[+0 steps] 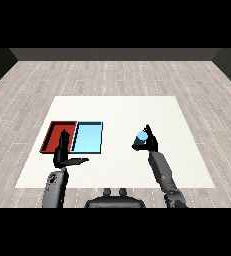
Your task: Pick the blue can and put it in the blue box
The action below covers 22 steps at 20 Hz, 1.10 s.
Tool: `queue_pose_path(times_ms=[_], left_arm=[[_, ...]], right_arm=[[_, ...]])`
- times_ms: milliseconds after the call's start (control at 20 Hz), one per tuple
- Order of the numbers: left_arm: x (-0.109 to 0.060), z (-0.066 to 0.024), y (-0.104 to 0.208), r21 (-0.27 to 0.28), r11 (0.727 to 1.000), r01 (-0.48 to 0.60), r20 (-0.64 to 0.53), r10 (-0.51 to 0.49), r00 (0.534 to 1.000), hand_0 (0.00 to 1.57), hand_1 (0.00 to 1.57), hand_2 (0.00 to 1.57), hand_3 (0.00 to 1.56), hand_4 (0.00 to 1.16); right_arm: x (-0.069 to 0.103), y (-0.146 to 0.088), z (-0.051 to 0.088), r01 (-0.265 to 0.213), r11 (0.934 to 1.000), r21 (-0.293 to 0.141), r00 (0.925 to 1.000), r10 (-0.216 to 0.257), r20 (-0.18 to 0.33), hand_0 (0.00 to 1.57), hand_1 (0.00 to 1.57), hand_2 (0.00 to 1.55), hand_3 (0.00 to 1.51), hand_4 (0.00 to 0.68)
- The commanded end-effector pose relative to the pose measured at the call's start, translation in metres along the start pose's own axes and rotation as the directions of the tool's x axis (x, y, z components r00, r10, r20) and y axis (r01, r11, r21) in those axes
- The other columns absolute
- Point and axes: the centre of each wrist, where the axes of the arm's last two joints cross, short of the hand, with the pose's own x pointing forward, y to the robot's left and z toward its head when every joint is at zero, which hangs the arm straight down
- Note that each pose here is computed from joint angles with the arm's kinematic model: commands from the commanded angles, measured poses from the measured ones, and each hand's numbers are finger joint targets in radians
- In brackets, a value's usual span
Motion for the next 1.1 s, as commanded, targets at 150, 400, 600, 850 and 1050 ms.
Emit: queue_pose_path(times_ms=[150, 400, 600, 850, 1050], left_arm=[[0.005, 0.0054, -0.003, -0.002, 1.000, 0.008, -0.005, -0.008, 1.000, 0.00, 0.00, 0.00, 0.00, 0.00], [-0.016, 0.0059, -0.011, -0.018, 0.999, -0.028, 0.019, 0.028, 0.999, 0.00, 0.00, 0.00, 0.00, 0.00], [-0.013, -0.0136, -0.018, -0.004, 1.000, -0.013, -0.007, 0.013, 1.000, 0.00, 0.00, 0.00, 0.00, 0.00], [-0.008, -0.0124, -0.006, -0.021, 0.999, -0.034, 0.002, 0.034, 0.999, 0.00, 0.00, 0.00, 0.00, 0.00], [-0.016, 0.0057, -0.003, -0.011, 1.000, -0.014, -0.002, 0.013, 1.000, 0.00, 0.00, 0.00, 0.00, 0.00]], right_arm=[[-0.010, 0.018, -0.017, 0.016, 0.9999, 0.007, 0.9999, -0.016, -0.007, 0.00, 0.00, 0.00, 0.00, 0.000], [0.013, 0.006, -0.023, -0.015, 0.9998, 0.016, 0.9996, 0.015, -0.023, 0.00, 0.00, 0.00, 0.00, 0.000], [-0.002, 0.009, -0.005, 0.012, 0.9995, -0.030, 0.9998, -0.012, -0.012, 0.00, 0.00, 0.00, 0.00, 0.000], [-0.003, 0.025, -0.016, -0.098, 0.9875, -0.124, 0.9932, 0.090, -0.074, 1.38, 1.38, 1.41, 1.39, 0.417], [-0.014, 0.009, -0.016, -0.101, 0.9838, -0.147, 0.9933, 0.092, -0.070, 1.47, 1.47, 1.46, 1.44, 0.554]])
